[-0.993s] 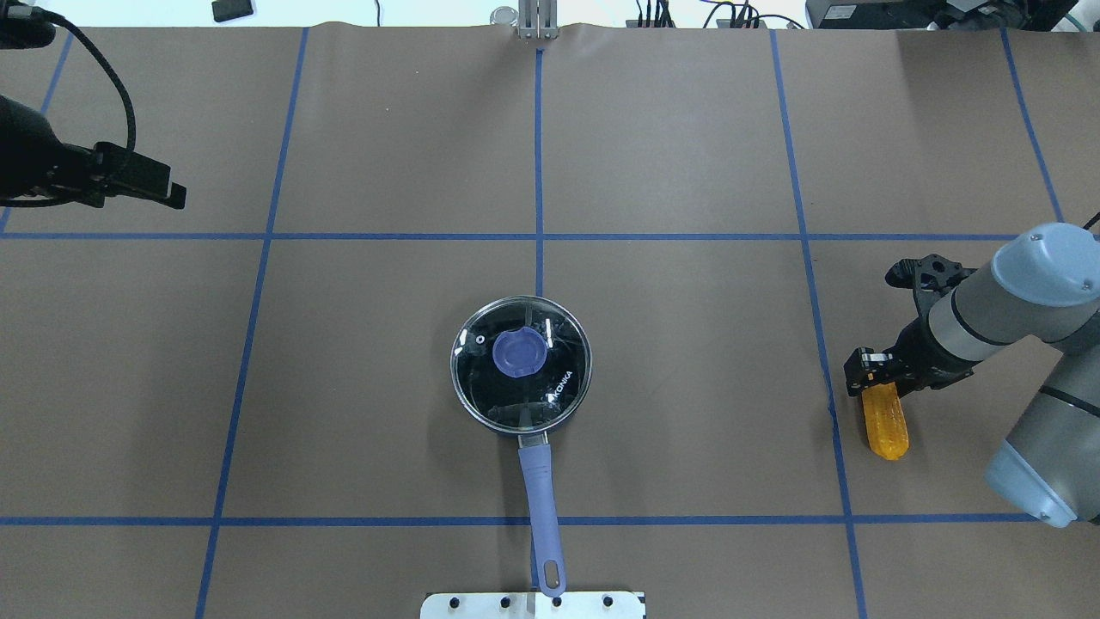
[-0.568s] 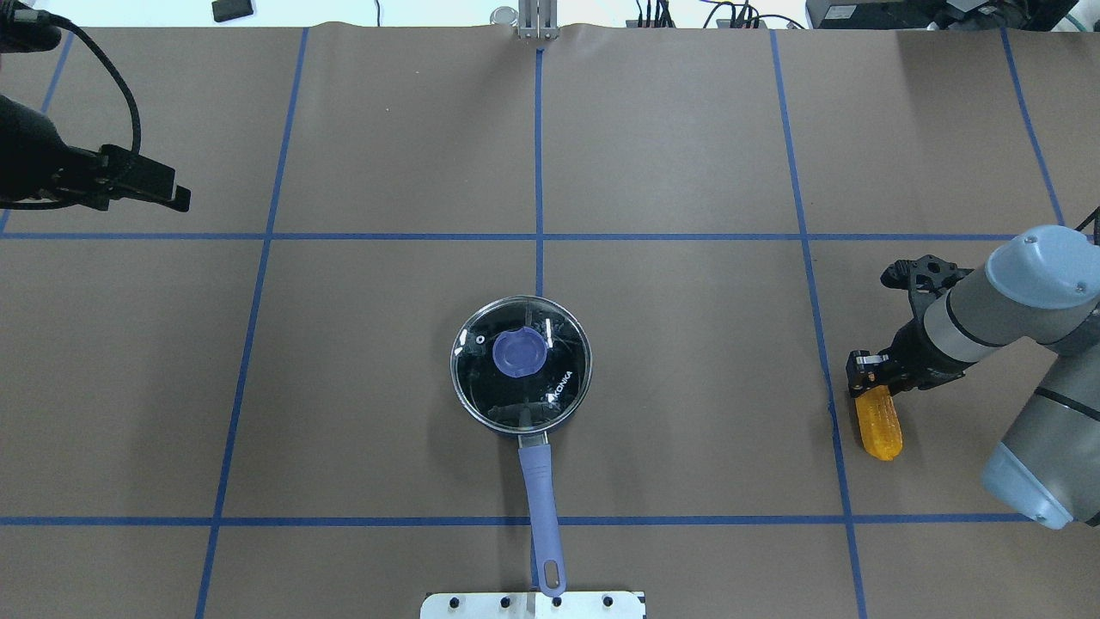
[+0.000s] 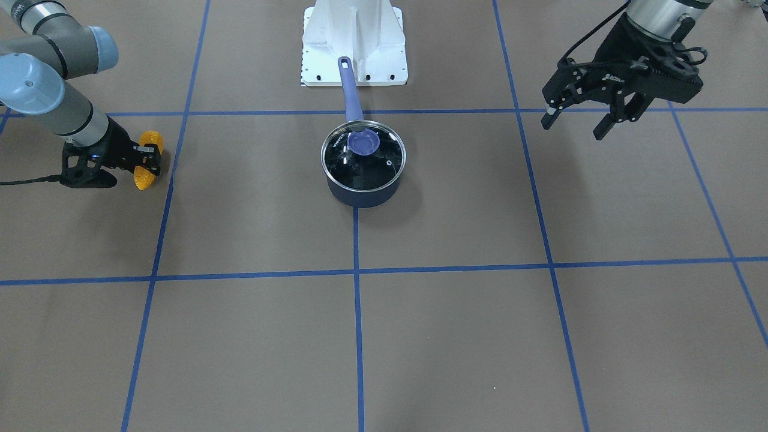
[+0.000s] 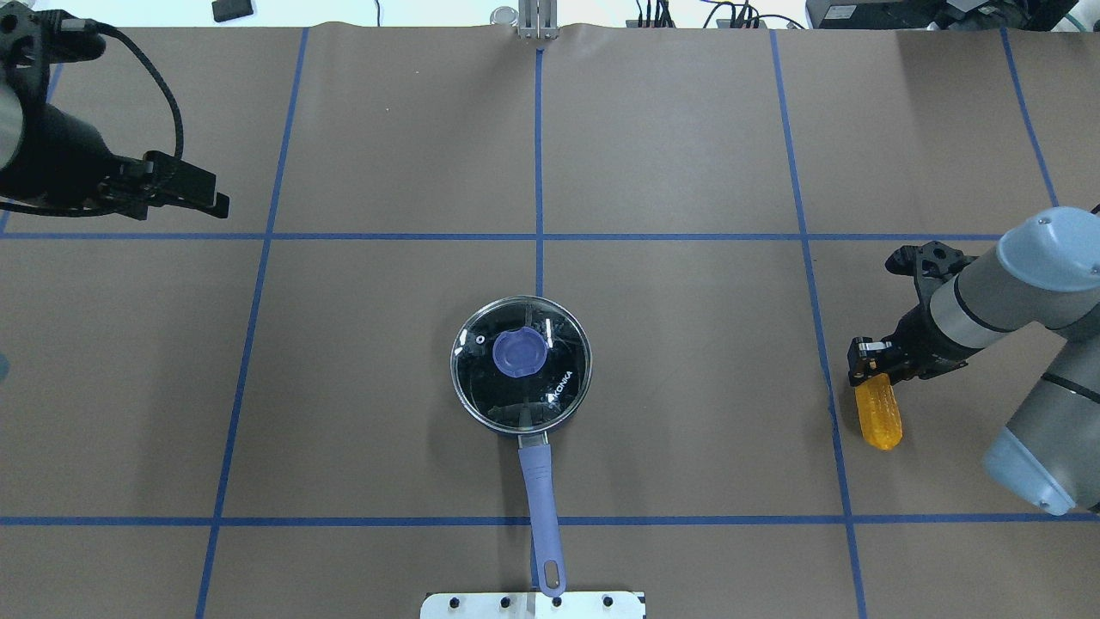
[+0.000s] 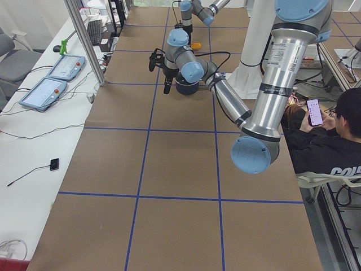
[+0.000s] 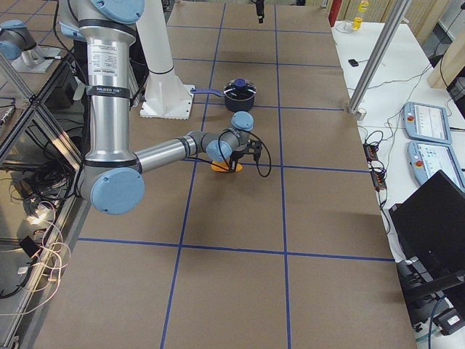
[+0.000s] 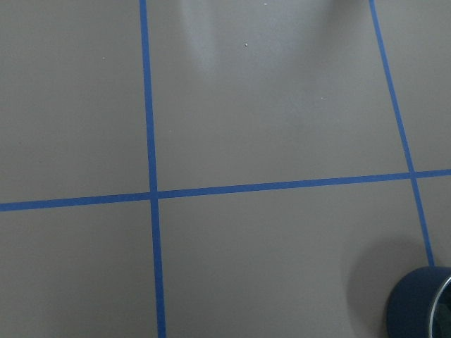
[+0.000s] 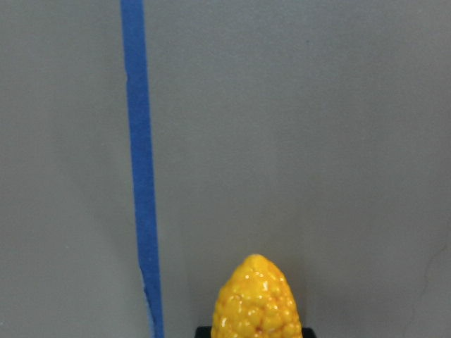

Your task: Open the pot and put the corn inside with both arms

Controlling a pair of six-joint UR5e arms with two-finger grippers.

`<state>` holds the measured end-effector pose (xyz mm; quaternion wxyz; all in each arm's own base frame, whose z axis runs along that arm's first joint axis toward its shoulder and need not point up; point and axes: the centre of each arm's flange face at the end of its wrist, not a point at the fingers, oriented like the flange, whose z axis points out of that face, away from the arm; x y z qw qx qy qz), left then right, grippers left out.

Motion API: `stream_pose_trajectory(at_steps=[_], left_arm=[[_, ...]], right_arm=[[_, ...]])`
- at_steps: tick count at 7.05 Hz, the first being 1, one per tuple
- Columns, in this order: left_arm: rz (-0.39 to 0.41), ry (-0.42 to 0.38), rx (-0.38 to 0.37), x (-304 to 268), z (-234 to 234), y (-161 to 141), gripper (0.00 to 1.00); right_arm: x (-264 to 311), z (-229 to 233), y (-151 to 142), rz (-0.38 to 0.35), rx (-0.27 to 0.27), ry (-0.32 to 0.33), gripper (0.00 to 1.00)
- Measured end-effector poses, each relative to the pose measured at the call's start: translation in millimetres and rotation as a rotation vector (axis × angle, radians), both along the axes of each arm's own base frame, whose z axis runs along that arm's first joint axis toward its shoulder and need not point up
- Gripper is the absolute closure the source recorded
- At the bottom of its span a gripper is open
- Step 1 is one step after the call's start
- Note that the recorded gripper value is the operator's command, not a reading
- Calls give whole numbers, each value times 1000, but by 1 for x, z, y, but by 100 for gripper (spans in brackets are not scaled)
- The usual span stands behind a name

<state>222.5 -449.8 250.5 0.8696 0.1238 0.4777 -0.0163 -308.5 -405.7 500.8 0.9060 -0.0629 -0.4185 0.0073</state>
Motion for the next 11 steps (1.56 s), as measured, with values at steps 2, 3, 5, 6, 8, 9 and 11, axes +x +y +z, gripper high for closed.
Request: stream_pose_trajectory(at_steps=[2, 3, 5, 6, 8, 9, 11], left_arm=[[-7, -13, -28, 45, -35, 10, 1], [-6, -16, -39, 75, -52, 23, 1], [14, -33, -46, 133, -83, 54, 1], [33, -37, -46, 152, -93, 64, 1], [50, -39, -52, 188, -110, 71, 1], [51, -37, -58, 205, -119, 74, 1], [49, -46, -64, 239, -131, 84, 1]], right_arm=[[21, -27, -29, 40, -7, -53, 73], [25, -43, -43, 57, -1, -62, 73], [32, -69, -65, 88, 30, -81, 73], [40, -79, -74, 103, 49, -91, 73], [45, -102, -90, 120, 70, -106, 73], [43, -117, -98, 124, 70, -105, 73], [40, -134, -106, 128, 69, -105, 73]])
